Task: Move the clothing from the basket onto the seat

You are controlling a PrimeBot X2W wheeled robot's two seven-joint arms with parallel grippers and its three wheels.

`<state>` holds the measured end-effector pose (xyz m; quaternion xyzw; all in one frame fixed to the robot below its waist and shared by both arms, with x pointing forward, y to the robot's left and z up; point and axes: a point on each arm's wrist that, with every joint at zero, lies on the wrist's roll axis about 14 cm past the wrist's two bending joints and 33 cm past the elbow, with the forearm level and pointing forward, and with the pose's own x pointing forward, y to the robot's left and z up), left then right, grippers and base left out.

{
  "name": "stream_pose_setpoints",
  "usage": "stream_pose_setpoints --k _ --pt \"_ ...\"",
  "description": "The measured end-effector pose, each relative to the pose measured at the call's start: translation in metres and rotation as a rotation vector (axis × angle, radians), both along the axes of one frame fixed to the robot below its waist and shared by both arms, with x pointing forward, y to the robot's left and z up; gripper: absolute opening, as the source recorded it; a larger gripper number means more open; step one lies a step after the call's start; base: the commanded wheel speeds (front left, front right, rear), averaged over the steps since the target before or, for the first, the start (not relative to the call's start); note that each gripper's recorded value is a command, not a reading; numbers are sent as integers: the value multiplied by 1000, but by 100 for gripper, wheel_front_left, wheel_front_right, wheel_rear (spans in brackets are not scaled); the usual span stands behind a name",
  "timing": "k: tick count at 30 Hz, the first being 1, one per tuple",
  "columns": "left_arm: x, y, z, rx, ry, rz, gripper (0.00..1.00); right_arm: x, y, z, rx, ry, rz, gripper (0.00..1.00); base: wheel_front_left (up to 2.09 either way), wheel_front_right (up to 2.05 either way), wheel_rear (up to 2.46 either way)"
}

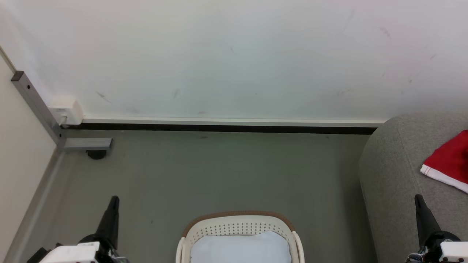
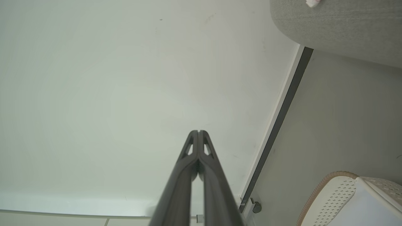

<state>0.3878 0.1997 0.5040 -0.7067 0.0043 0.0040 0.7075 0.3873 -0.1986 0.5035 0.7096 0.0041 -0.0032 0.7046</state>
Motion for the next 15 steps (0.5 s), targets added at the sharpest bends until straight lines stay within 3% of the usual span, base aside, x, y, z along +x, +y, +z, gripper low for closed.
stream_pose_setpoints --k 15 --pt "0 0 0 0 0 0 0 0 0 0 0 0 0 0 0 0 0"
